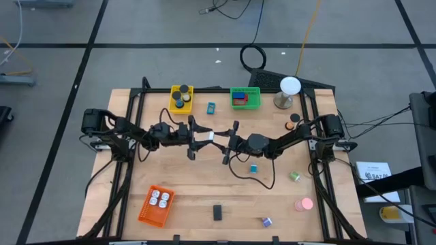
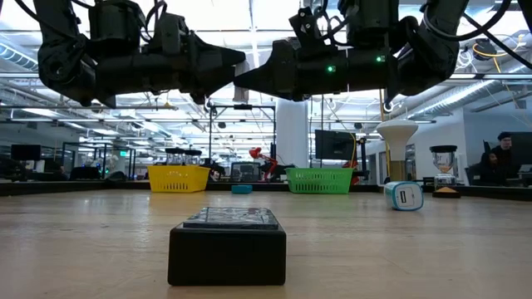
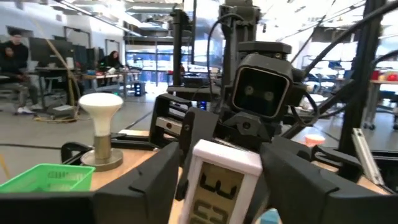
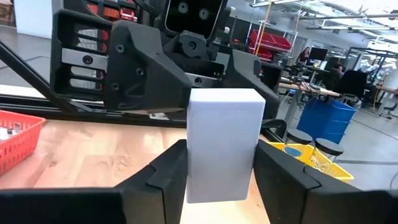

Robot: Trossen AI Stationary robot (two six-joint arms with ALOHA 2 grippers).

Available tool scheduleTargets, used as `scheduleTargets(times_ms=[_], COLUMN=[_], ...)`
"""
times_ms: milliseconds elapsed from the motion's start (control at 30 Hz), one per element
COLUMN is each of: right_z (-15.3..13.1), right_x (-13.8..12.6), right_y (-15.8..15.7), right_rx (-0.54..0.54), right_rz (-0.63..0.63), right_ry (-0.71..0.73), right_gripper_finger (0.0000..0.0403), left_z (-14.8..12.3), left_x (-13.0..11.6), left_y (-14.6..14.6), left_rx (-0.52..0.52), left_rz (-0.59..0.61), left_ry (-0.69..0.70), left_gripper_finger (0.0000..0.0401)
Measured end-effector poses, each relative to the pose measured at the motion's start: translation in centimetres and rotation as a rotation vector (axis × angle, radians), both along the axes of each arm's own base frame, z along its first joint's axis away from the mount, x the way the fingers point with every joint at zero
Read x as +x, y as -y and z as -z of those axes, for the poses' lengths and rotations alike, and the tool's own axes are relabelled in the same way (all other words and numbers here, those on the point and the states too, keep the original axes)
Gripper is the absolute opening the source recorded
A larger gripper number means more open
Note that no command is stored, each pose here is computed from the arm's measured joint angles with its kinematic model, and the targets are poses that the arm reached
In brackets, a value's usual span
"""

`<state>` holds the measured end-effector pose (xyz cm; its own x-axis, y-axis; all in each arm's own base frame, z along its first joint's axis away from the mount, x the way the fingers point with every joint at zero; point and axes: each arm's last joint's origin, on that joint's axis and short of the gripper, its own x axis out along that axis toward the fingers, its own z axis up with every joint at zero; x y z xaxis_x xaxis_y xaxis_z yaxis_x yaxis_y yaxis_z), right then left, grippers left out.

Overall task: Pick & Place Office items
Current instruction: Put the white digital clock into the green bin

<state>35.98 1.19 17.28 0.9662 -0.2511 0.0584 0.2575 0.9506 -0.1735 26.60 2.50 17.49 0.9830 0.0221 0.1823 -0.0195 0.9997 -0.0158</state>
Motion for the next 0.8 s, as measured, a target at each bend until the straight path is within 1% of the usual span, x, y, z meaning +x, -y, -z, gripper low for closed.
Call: scheduleTargets(times_ms=[133,267,367,467,533,600,700,800], right_z=[-0.1,-1.4,-2.7,-4.8,-6.1,-7.1,-8.0,-8.7], right_x=[0.0,-0.5,-1.2,-2.7,-4.0,-5.3,-6.7,-7.2], right_y=[0.1,1.1,2.1,3.9,5.6,7.3,9.7,11.9], right_rx=[-0.002,0.038,0.062,0.141,0.203,0.243,0.315,0.374], right_rz=[0.006,0.035,0.128,0.268,0.36,0.449,0.55,0.64], right_ry=[-0.002,-0.022,-0.058,-0.074,-0.078,-0.078,-0.087,-0.142], right_gripper_finger=[0.0148,0.0155,0.0156,0.015,0.0148,0.015,0.0155,0.0153], left_z=[-0.7,-1.9,-2.5,-2.0,-1.3,-0.6,0.7,1.7], left_x=[-0.5,-2.1,-3.7,-5.3,-6.2,-6.9,-7.9,-8.6], left_y=[0.0,-0.1,-0.5,-1.0,-1.2,-1.2,-1.1,-1.0], left_rx=[0.061,0.142,0.153,0.149,0.136,0.127,0.119,0.117], left_rz=[-0.023,-0.065,-0.117,-0.153,-0.164,-0.172,-0.202,-0.235], left_ry=[0.025,0.074,0.08,0.021,-0.037,-0.083,-0.144,-0.183], left_gripper_finger=[0.0258,0.0275,0.0279,0.0274,0.0261,0.0239,0.0195,0.0143])
